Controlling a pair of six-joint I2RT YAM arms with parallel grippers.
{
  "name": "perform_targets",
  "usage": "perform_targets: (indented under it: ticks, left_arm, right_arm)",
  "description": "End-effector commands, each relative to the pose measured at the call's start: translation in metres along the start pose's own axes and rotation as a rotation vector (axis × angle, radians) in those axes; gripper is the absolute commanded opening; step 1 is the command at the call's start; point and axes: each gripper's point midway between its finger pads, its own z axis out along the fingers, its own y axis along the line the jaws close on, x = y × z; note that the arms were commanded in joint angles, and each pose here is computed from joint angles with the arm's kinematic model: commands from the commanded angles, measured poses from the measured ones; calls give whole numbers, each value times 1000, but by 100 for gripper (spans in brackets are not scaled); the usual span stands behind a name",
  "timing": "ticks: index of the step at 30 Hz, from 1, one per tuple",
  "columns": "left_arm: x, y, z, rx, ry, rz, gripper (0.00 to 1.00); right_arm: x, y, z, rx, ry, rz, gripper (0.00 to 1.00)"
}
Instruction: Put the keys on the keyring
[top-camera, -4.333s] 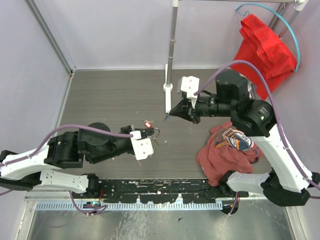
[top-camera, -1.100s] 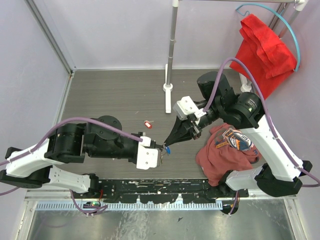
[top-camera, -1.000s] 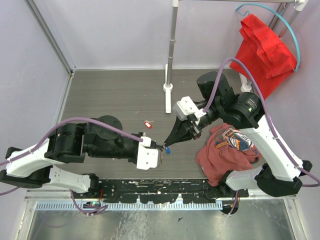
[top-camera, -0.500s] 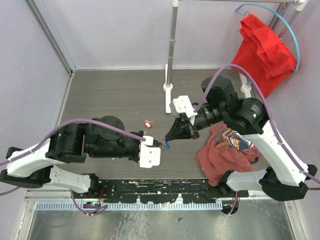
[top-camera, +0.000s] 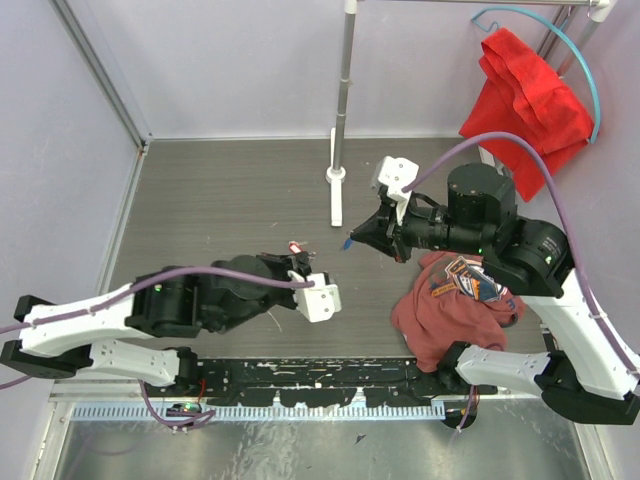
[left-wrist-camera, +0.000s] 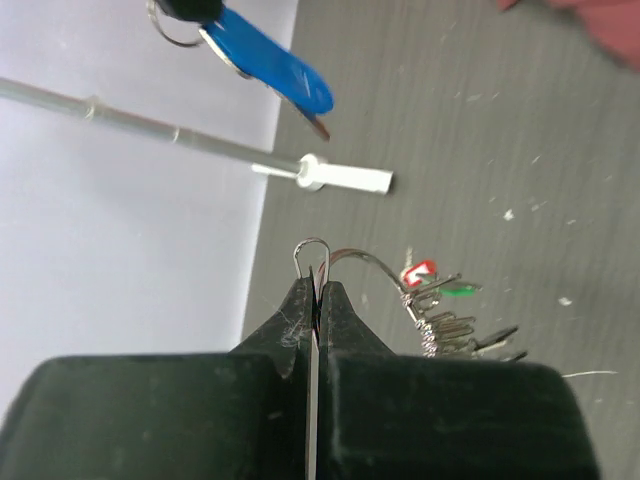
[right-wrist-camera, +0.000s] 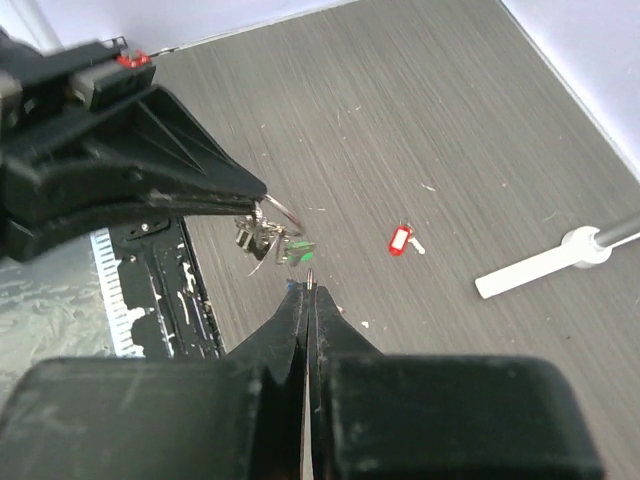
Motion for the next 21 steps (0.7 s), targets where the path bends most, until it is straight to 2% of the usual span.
perform_targets:
  ticks: [1, 7, 9, 15, 21]
  left_arm:
    - [9, 29, 7, -226, 51, 73, 0]
    - [15, 26, 8, -250, 36, 163, 0]
    - [16, 30, 10, -303, 37, 215, 0]
    - [11, 33, 12, -453, -32, 467, 0]
    - [5, 43, -1, -492, -89, 485, 0]
  right_arm:
    - [-15, -7, -1, 71, -75, 109, 1]
    - [-6, -3, 9, 44, -51, 163, 1]
    - [-3, 1, 13, 18, -56, 172, 1]
    - [2, 0, 21, 13, -65, 170, 1]
    - [-4, 4, 20, -14, -107, 138, 1]
